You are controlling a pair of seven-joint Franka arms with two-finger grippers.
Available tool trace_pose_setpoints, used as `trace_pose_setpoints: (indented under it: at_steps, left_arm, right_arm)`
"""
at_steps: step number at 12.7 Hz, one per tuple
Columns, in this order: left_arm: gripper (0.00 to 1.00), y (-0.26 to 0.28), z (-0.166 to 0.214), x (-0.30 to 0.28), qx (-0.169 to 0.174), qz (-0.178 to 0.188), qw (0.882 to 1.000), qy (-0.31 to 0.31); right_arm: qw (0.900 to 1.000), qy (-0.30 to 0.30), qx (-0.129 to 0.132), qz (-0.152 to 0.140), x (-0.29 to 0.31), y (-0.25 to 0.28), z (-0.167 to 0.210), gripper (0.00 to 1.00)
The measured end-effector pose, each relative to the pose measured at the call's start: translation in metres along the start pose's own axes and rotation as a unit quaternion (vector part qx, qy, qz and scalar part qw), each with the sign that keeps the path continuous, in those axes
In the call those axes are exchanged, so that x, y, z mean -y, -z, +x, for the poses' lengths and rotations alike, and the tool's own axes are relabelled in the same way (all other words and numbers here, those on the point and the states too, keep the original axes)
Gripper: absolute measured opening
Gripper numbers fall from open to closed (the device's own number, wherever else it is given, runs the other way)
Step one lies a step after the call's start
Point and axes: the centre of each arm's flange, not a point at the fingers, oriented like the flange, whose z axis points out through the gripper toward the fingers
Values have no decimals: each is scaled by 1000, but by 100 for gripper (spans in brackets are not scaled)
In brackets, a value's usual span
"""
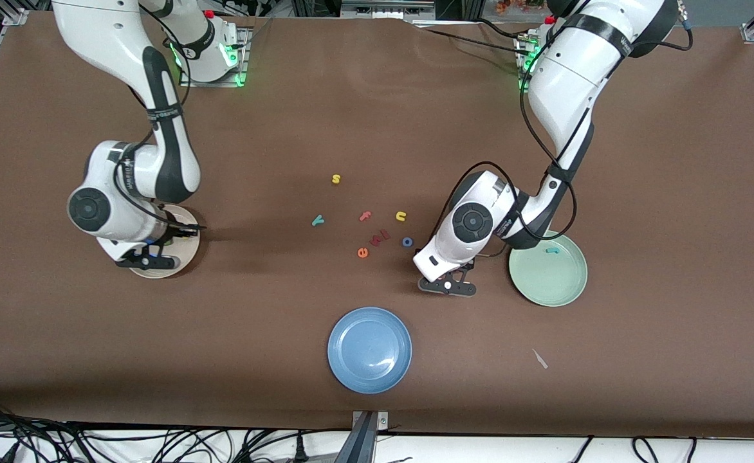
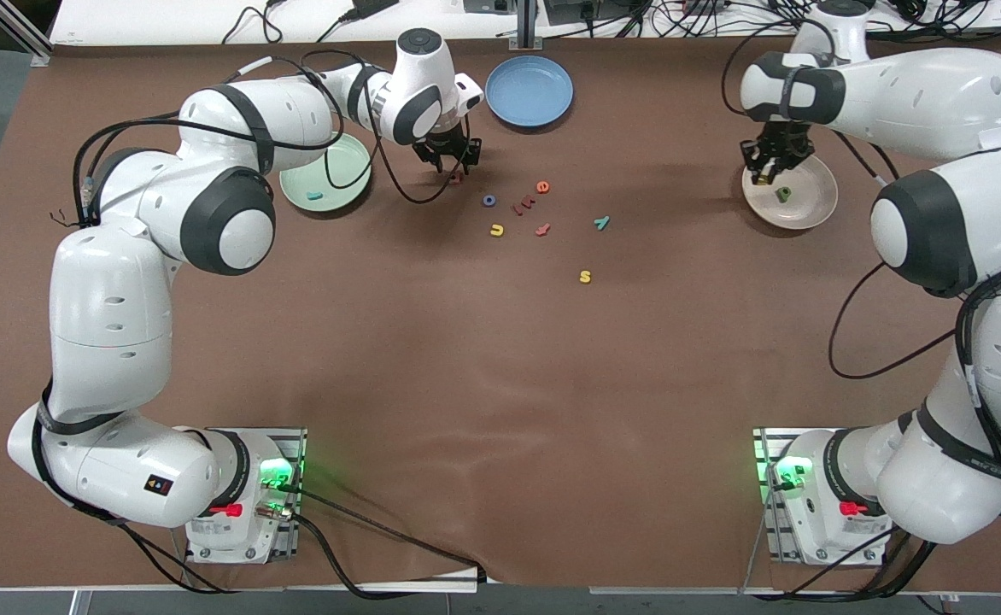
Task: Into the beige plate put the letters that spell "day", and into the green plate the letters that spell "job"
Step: 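Carry the yellow letter to the white plate while the left gripper grasps red d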
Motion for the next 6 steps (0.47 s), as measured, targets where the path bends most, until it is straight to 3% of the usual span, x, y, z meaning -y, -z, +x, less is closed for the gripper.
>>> trace_pose_setpoints:
  at_steps: [1, 2, 6]
  left_arm:
    - [58, -1, 0, 0, 1, 1, 1000, 0]
    - [58, -3, -1, 1, 3, 1, 1000, 0]
    - [51, -12, -7, 2, 11, 6, 1000, -1]
  right_arm:
    - [1000, 9, 1, -1, -14, -1, -3, 28]
    - [1000, 9, 2, 0, -25, -2, -5, 34]
    - [999, -21, 3, 25, -30, -5, -6, 79]
